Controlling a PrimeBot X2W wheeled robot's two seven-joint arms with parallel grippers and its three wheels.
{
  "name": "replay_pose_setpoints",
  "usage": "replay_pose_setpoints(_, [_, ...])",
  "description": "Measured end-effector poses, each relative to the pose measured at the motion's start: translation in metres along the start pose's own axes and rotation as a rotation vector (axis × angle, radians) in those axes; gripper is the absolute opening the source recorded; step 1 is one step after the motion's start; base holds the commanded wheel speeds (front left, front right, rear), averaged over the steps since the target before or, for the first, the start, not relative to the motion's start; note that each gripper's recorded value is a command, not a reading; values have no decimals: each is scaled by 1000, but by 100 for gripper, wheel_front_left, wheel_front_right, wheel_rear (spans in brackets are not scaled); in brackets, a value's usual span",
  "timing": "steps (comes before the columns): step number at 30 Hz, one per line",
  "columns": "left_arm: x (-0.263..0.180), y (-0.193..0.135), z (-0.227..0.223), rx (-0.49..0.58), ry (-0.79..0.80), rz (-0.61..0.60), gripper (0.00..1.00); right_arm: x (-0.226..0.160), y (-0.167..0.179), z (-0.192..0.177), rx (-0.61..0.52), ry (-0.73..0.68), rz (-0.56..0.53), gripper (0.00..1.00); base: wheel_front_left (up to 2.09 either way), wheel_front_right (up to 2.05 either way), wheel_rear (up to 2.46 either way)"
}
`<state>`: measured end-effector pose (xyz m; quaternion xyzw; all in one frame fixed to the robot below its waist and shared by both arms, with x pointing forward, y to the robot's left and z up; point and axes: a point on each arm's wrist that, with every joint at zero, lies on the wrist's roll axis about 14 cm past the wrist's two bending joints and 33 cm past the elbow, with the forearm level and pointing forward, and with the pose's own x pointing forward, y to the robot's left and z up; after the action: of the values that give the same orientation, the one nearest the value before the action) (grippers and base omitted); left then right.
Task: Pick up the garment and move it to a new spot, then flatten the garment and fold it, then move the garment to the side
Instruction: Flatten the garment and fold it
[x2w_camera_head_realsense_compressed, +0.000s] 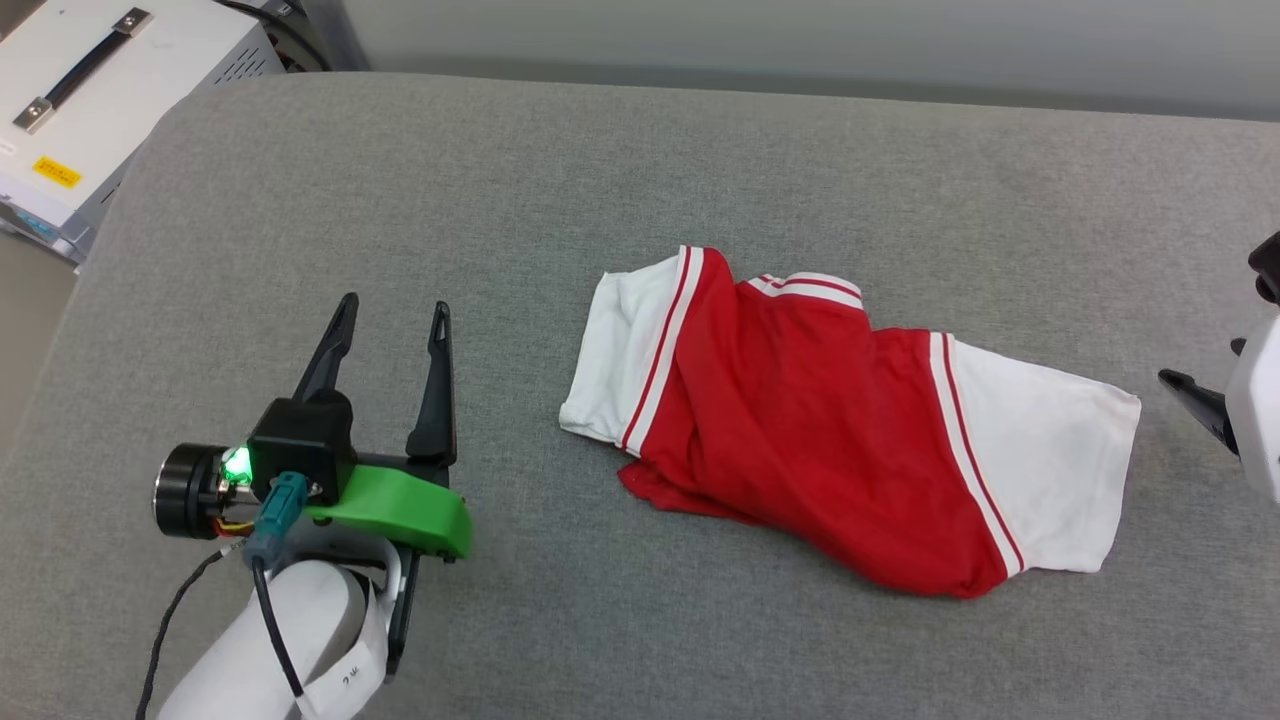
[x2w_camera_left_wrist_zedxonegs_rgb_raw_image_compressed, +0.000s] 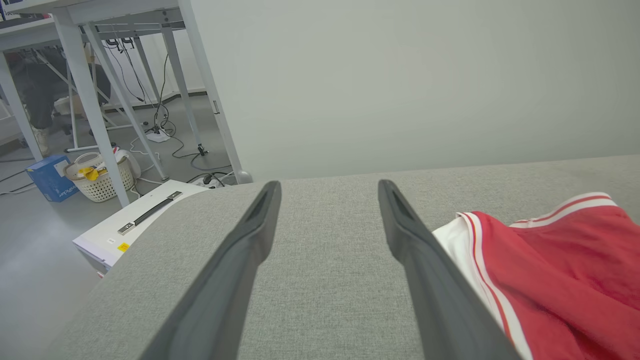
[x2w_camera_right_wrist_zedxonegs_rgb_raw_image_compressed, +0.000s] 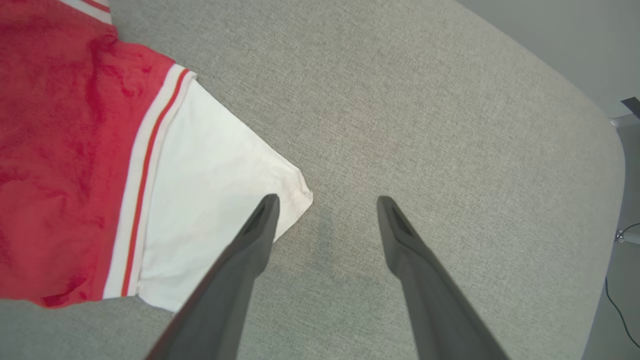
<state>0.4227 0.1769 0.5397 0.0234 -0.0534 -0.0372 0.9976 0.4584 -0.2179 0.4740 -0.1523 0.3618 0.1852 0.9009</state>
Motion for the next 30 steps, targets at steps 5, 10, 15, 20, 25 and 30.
replay_pose_setpoints(5, [-4, 1, -9, -29, 6, 33, 100, 13, 0, -23, 32, 170, 43, 100, 0, 0, 0])
replay_pose_setpoints(10, [-5, 3, -18, -40, 18, 47, 100, 35, 2, -32, 55, 235, 63, 100, 0, 0, 0])
replay_pose_setpoints(15, [-4, 10, -29, -31, 37, 69, 100, 61, 22, -56, 62, 321, 117, 100, 0, 0, 0])
replay_pose_setpoints(20, [-2, 18, -37, -15, 49, 89, 100, 76, 30, -75, 66, 368, 142, 100, 0, 0, 0])
replay_pose_setpoints(25, [0, 22, -41, -13, 55, 98, 100, 77, 30, -75, 74, 316, 142, 0, 0, 0, 0])
replay_pose_setpoints(30, [1, 21, -37, -1, 41, 84, 100, 72, 20, -48, 90, 169, 108, 0, 0, 0, 0])
